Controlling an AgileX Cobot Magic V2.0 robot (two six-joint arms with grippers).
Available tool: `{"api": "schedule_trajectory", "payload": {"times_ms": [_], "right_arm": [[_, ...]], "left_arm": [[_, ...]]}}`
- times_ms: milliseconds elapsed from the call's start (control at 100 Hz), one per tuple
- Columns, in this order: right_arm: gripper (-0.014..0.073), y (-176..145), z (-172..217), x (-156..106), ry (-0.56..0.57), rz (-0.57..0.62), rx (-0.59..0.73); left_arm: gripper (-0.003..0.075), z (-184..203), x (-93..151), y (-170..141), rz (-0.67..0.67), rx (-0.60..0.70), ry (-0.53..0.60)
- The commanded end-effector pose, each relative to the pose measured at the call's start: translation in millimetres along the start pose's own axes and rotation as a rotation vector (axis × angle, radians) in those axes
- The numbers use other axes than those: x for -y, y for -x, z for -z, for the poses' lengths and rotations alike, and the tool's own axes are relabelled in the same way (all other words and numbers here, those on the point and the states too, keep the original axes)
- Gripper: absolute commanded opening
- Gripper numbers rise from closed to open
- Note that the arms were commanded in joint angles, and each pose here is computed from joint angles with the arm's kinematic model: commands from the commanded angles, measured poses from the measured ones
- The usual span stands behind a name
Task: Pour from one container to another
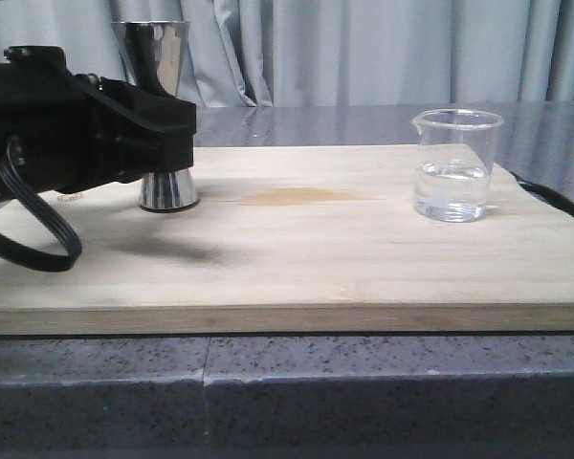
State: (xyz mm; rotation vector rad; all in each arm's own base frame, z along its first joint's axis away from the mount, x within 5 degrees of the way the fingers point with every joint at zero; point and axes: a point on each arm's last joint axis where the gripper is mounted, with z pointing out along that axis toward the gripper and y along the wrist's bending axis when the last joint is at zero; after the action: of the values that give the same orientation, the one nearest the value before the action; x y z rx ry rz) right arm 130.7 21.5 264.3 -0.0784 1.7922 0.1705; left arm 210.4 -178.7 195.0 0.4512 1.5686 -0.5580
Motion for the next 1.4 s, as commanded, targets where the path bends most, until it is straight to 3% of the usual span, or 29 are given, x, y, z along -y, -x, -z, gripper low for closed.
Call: {"api": "schedule_trajectory", "payload": {"times_ms": [0, 360, 530, 760, 1140, 1390], "right_arm": [[0.053, 16, 0, -1, 0.006, 0.01, 0.1], [0.053, 12, 0, -10, 0.07, 0.057, 0.061], [0.053, 7, 1, -20, 0.145, 0.124, 0.041], [0.053, -10, -1, -21, 0.169, 0.126, 0.08], [0.053, -23, -35, -28, 0.199, 0.161, 0.072], [0.053, -30, -53, -46, 0.291, 0.166, 0.105]], "left_arm": [[0.0085, -1, 1, 21, 0.006, 0.145, -0.002], [0.006, 0, 2, 28, 0.005, 0.219, -0.008], [0.006, 1, 8, 29, 0.051, 0.219, -0.084], [0.006, 1, 15, 41, 0.074, 0.223, -0.151], [0.006, 2, 22, 58, 0.078, 0.196, -0.214], [0.006, 2, 22, 56, 0.076, 0.171, -0.209]]}}
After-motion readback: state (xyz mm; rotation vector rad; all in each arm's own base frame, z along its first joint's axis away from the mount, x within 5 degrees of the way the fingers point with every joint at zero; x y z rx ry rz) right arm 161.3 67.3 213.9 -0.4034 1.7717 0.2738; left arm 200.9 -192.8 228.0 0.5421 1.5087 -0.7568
